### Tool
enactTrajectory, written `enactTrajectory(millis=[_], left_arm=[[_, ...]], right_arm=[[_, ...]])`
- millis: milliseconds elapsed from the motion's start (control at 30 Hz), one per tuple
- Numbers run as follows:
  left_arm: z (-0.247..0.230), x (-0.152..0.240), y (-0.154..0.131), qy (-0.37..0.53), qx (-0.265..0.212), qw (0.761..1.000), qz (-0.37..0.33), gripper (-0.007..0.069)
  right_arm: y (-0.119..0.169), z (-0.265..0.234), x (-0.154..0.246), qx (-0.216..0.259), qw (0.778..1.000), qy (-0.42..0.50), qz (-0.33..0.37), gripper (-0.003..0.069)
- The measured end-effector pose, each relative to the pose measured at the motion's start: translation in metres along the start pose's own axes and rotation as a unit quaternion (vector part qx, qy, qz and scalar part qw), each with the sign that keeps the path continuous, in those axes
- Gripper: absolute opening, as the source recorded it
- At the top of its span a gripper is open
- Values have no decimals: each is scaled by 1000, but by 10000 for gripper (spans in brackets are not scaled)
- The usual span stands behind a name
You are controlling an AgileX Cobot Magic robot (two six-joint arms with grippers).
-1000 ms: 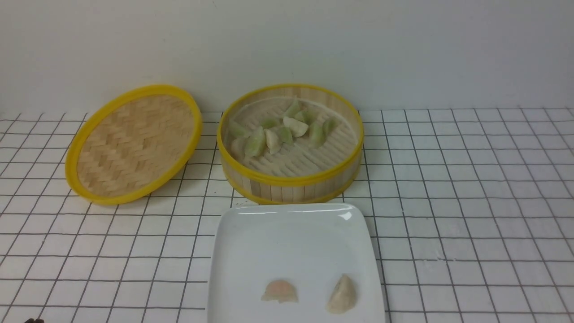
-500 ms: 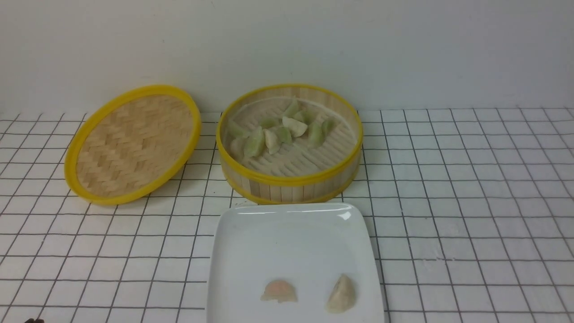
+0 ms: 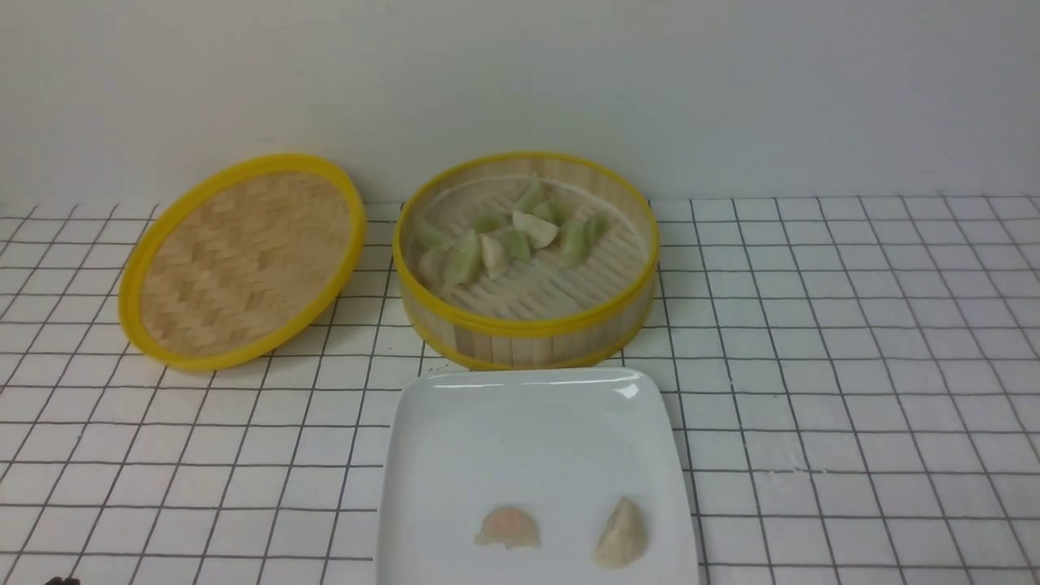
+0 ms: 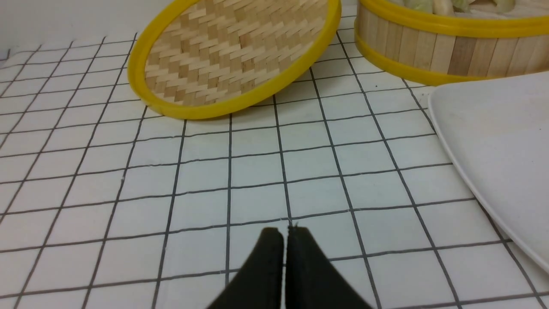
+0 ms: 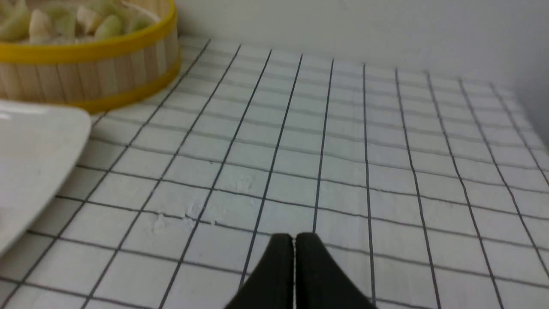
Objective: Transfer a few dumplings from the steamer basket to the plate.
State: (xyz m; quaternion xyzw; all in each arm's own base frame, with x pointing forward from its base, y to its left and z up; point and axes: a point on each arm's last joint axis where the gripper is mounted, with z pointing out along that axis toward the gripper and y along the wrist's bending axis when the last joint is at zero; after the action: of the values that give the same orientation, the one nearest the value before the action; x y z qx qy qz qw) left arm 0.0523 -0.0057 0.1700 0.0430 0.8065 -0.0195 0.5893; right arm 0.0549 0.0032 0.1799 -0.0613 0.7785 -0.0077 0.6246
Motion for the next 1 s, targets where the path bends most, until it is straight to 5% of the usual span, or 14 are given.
enactTrajectory(millis=[1000], left_arm=[[0,0,0,0,0,1000,0,-6]], right_arm=[[0,-1,0,1,1000,-5,1,3]])
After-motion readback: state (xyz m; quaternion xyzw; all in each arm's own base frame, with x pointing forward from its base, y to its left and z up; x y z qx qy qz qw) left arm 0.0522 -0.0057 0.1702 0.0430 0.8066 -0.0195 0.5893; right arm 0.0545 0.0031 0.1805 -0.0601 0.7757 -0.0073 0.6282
